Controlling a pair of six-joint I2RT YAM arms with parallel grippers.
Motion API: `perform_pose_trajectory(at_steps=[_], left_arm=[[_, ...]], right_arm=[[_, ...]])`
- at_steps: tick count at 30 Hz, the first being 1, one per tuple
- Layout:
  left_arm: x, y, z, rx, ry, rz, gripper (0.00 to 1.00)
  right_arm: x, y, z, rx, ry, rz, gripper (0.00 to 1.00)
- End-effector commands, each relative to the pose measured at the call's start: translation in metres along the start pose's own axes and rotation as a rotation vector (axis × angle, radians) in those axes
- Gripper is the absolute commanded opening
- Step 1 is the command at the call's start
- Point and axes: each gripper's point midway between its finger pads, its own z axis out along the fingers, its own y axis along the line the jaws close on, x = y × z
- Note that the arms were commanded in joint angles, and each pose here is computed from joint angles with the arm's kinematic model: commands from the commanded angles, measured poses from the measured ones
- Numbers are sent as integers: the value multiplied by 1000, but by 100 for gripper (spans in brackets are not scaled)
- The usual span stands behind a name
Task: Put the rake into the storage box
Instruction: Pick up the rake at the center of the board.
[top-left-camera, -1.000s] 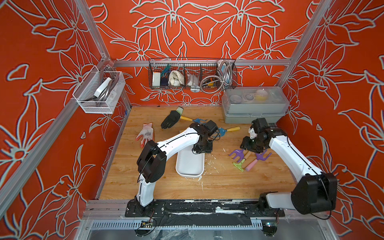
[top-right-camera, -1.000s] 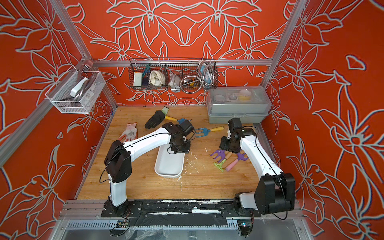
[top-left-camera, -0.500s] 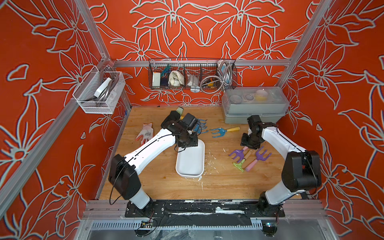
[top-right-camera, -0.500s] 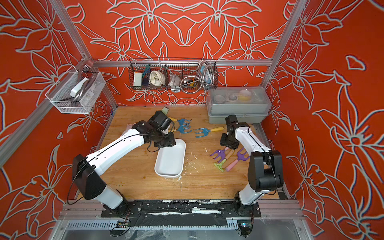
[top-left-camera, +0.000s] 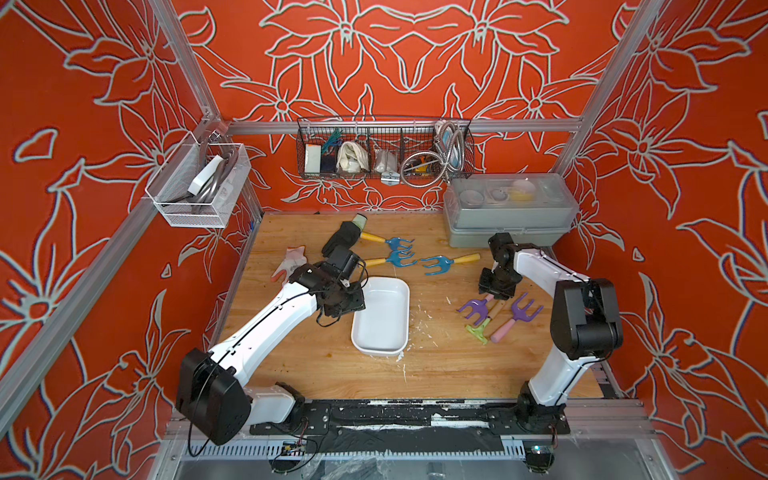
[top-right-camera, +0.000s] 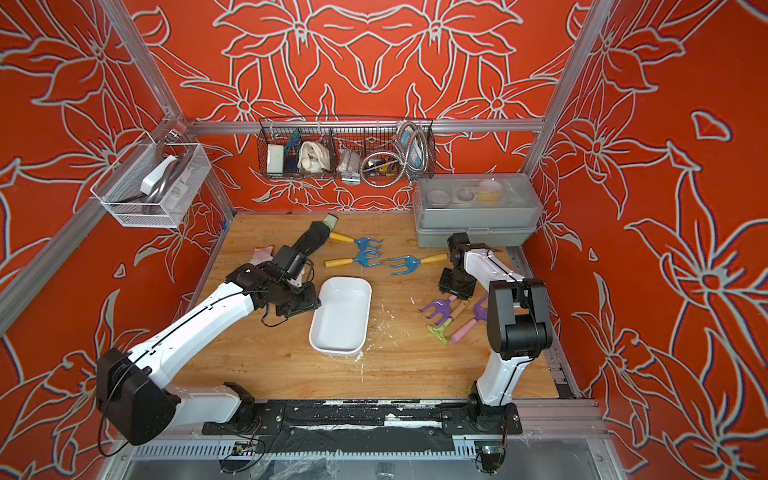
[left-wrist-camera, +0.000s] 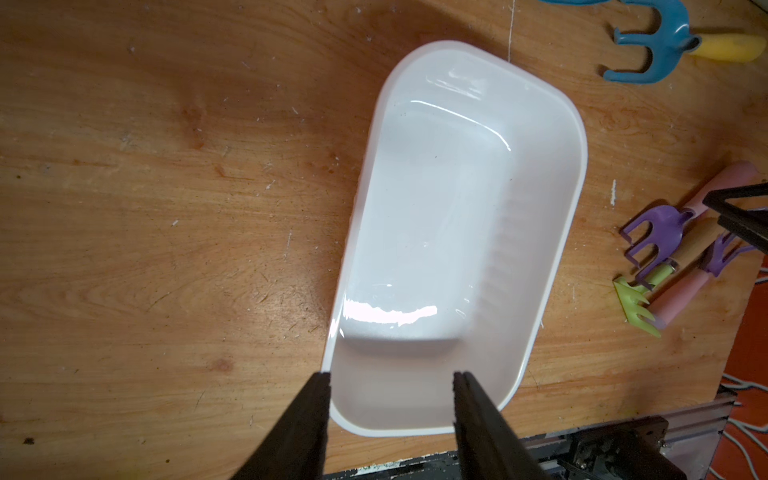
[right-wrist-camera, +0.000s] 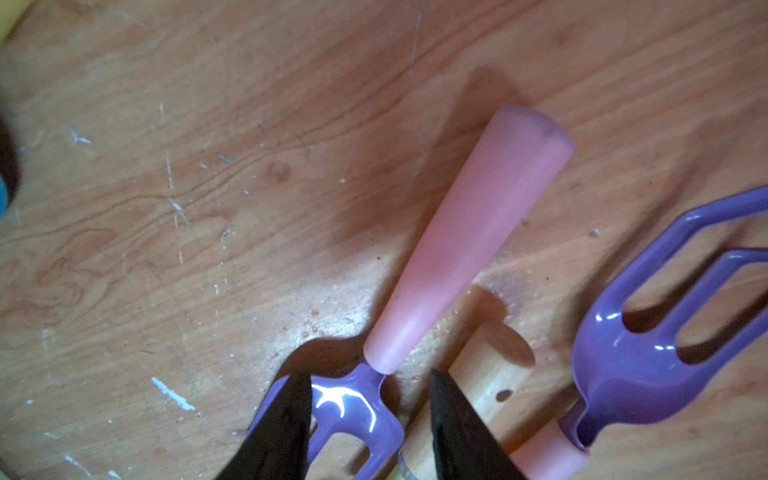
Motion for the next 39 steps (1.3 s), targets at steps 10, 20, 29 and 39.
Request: perform_pose_trajectory(at_steps=[10, 20, 29, 39], left_arm=[[8, 14, 2, -2, 33, -31, 51], [12, 19, 1, -12, 46, -32, 50], [15, 25, 0, -18, 47, -43, 51], [16, 26, -4, -5, 29, -58, 51]], right_arm=[[-3, -7, 22, 18, 22, 53, 44], [-9, 6, 34, -24, 48, 81, 38], [-6, 33, 35, -166, 89, 159, 15], [-16, 64, -4, -351, 57, 229, 0]])
